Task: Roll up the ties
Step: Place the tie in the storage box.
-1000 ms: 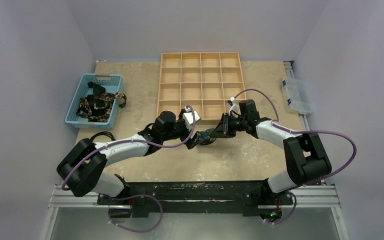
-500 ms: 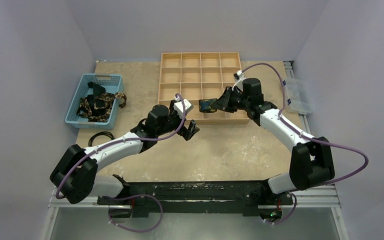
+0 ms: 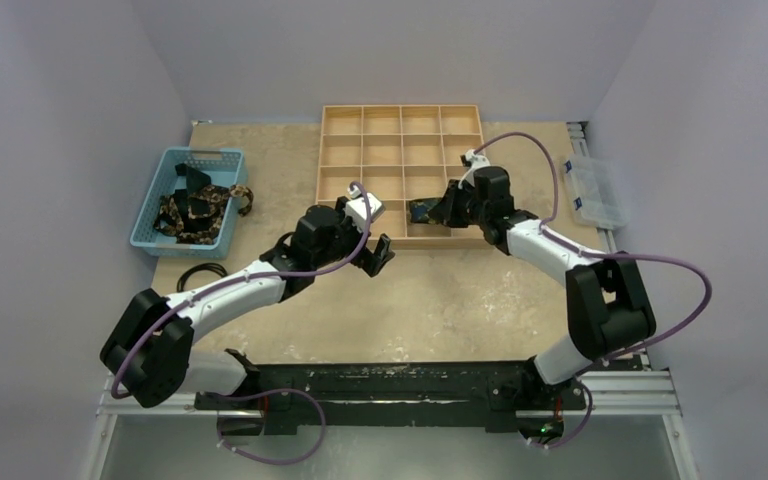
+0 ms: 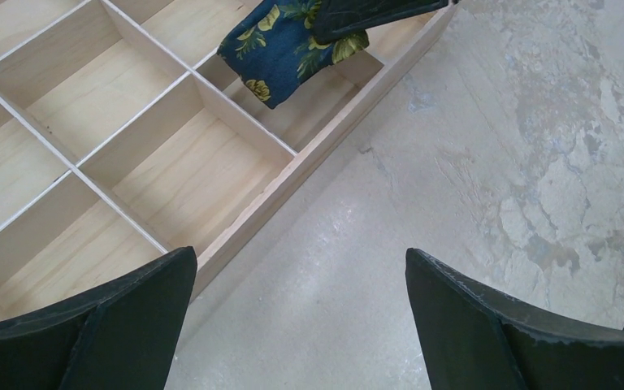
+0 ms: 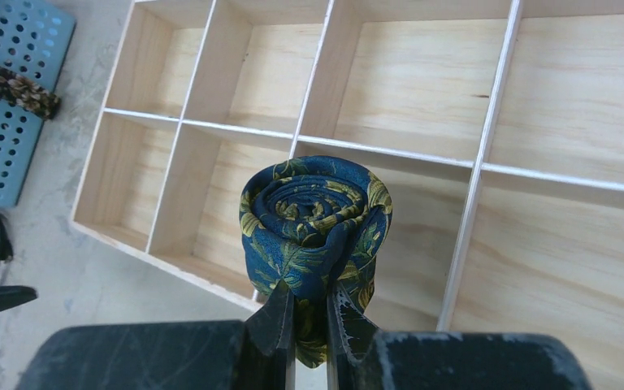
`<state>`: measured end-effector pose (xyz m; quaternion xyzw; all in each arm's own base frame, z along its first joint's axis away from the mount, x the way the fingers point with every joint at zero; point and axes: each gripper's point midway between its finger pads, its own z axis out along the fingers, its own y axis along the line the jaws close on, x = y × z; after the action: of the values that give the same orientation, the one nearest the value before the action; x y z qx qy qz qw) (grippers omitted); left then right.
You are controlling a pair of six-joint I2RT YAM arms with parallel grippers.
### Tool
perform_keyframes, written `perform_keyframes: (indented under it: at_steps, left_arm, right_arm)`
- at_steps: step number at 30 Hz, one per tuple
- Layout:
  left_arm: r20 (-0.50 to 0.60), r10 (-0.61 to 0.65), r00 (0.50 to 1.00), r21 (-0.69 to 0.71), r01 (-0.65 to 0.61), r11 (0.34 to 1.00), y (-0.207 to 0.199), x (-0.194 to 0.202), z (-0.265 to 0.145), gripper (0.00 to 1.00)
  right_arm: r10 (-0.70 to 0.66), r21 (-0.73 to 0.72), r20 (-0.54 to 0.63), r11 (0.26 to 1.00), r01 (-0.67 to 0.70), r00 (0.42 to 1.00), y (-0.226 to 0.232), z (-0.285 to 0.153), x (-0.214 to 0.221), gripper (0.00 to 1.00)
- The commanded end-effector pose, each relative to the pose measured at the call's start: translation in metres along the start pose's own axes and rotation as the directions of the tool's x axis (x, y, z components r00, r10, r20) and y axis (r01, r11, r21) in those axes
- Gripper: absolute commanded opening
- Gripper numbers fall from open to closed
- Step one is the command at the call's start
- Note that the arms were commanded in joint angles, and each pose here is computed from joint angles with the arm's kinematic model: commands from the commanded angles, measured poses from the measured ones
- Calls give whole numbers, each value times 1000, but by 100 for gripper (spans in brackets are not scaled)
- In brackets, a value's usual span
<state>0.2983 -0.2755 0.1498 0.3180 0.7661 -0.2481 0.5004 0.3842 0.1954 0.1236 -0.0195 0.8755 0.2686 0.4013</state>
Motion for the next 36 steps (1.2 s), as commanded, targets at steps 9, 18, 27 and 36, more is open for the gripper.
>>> perform_keyframes:
  at_steps: [9, 18, 27, 36]
  left_arm:
    - [31, -10, 999, -2, 10, 1000, 2, -18, 2, 100]
    - [4, 13, 1000, -9, -13, 1000, 6, -11, 8, 100]
    - [-10, -119, 993, 51, 120, 991, 25, -42, 54, 63]
    - [-98, -239, 966, 112, 249, 962, 19, -56, 98, 28]
  right_arm:
    - [-247, -84, 38, 965, 249, 968, -6, 40, 3, 0]
    - [-290, -35, -126, 957, 288, 949, -27, 41, 29, 3]
    - [-276, 1, -210, 959, 282, 938, -39, 34, 47, 9]
    - [-256, 18, -229, 963, 267, 939, -44, 30, 57, 15]
